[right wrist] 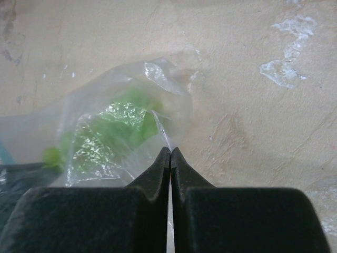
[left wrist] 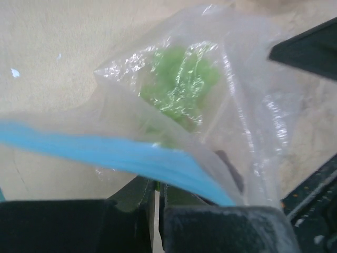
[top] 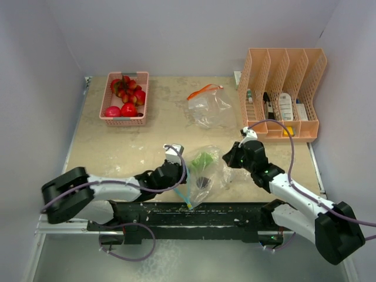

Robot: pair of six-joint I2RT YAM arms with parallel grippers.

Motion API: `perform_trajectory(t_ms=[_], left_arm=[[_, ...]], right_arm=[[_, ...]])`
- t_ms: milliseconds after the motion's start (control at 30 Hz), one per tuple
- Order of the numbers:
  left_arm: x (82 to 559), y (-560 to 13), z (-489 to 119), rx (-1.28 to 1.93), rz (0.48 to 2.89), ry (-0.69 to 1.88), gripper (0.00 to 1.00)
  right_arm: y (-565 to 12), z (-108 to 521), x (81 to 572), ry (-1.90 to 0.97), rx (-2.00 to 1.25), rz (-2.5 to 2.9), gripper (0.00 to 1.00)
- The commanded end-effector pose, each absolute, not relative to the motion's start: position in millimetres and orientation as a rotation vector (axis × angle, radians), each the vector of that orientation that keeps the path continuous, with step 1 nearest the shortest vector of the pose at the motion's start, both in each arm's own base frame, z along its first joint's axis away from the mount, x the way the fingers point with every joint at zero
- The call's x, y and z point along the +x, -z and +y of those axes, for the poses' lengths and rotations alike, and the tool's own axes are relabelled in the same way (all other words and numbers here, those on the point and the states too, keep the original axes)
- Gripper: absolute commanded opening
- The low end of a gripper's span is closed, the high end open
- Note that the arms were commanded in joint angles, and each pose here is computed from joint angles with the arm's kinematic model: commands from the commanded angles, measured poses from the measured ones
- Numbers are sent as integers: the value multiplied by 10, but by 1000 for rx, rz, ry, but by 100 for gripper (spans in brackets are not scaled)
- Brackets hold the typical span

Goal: Open the zip-top bag and remove the fake food
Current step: Pick up the fake fruit from the zipper food storage bag, then place the fake fruit in the bin.

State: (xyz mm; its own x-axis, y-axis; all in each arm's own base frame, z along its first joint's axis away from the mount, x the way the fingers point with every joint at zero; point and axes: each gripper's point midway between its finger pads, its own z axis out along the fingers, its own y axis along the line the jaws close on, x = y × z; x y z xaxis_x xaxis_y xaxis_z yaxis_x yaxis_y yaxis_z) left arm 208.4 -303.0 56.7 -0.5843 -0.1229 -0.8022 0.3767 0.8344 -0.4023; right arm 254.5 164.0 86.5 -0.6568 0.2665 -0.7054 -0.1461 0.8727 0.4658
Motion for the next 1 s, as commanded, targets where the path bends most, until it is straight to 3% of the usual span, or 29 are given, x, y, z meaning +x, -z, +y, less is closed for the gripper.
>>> perform_trajectory(t_ms=[0,267,467,767,967], left_arm=[[2044,-1150,-2935,144,1995,776,1],[1802,-1704,-2393,89,1988,781,1],[1785,-2035,-1882,15,2026,589,4],[2174,-2829,-1486,-13,1887,244,9],[2682,-3284,-1494,-64,1725,201,8]], right_arm=[[-895,1587,2709,-562,111,2177,0],[-848,1651,2923,-549,136,2201,0],[-833,1685,3030,-572,135,2203,0],[-834,1679,2989,-590,138,2195,0],[-888,1707,2974,-615,118,2180,0]])
